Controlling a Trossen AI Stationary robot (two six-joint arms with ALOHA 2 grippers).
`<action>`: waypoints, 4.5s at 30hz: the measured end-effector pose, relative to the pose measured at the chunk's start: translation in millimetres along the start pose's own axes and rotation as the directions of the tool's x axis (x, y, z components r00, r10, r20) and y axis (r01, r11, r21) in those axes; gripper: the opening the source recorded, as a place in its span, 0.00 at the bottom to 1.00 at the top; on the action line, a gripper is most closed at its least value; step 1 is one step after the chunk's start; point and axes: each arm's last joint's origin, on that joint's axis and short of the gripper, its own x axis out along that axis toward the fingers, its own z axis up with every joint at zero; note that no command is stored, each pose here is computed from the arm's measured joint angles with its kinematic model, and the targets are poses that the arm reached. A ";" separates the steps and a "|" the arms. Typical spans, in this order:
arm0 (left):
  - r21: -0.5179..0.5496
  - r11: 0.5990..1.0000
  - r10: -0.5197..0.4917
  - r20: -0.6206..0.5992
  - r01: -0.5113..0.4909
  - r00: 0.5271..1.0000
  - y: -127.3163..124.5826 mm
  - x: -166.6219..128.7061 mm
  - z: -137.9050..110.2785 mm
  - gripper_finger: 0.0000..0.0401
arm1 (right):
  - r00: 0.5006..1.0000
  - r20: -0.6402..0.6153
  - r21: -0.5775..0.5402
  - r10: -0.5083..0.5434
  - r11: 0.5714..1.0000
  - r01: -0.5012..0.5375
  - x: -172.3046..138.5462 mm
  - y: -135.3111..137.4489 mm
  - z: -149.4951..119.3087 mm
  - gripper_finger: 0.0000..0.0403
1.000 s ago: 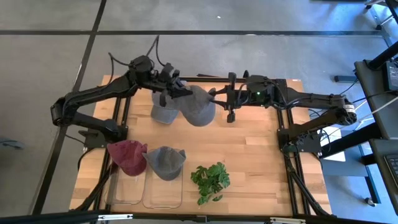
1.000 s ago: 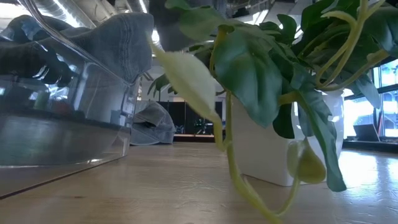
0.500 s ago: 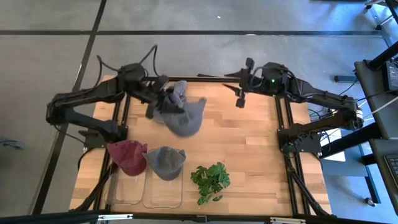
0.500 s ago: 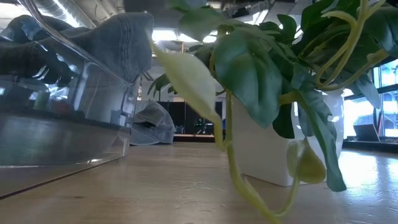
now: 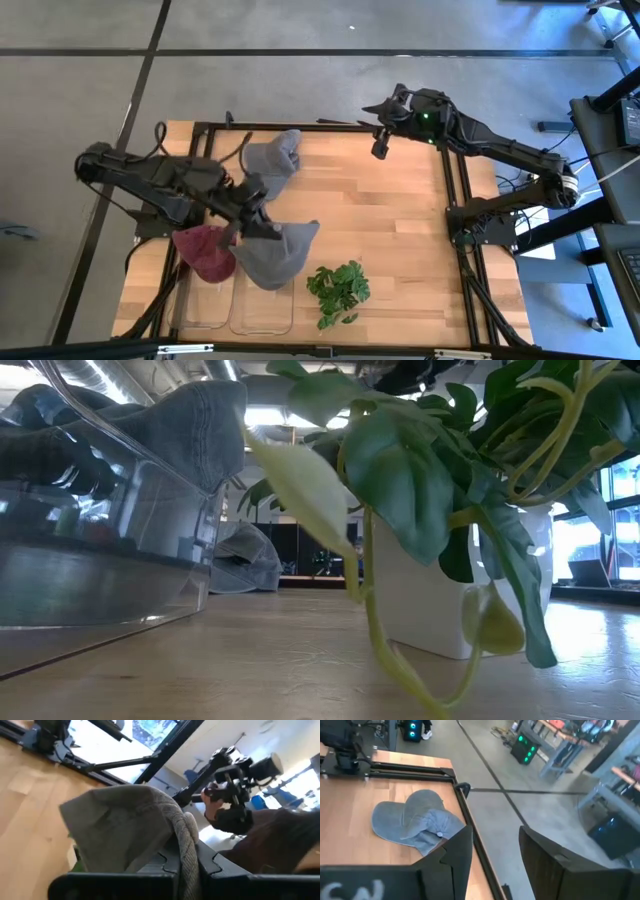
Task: Pick & Place hat
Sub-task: Put the gray cap into the right transparent bin
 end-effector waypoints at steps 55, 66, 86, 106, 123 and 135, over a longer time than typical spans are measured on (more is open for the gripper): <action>0.468 0.650 0.647 0.071 -0.598 0.759 -33.6 56.6 -164.3 0.06 | 0.943 -0.122 0.304 0.310 0.916 -0.262 4.0 58.7 -6.2 0.40; 0.445 0.556 0.724 0.157 -0.703 0.672 -21.7 64.3 -175.2 0.12 | 0.941 -0.121 0.303 0.315 0.915 -0.267 3.5 60.3 -5.8 0.40; 0.383 0.578 0.746 0.110 -0.720 0.657 -19.0 61.2 -178.9 0.42 | 0.941 -0.122 0.304 0.315 0.915 -0.266 3.5 60.3 -5.8 0.40; 0.375 0.650 0.748 -0.162 -0.661 0.643 -18.0 39.1 -171.9 0.42 | 0.941 -0.122 0.305 0.315 0.914 -0.266 3.5 60.3 -5.8 0.40; 0.295 0.639 0.716 0.109 -0.710 0.690 -10.7 -17.0 -98.0 0.42 | 0.941 -0.121 0.378 0.315 0.891 -0.249 3.5 60.2 -5.8 0.40; 0.219 0.689 0.724 -0.176 -0.691 0.667 85.0 -50.2 -4.2 0.42 | 0.956 -0.092 0.388 0.278 0.894 -0.223 6.7 50.6 -4.6 0.40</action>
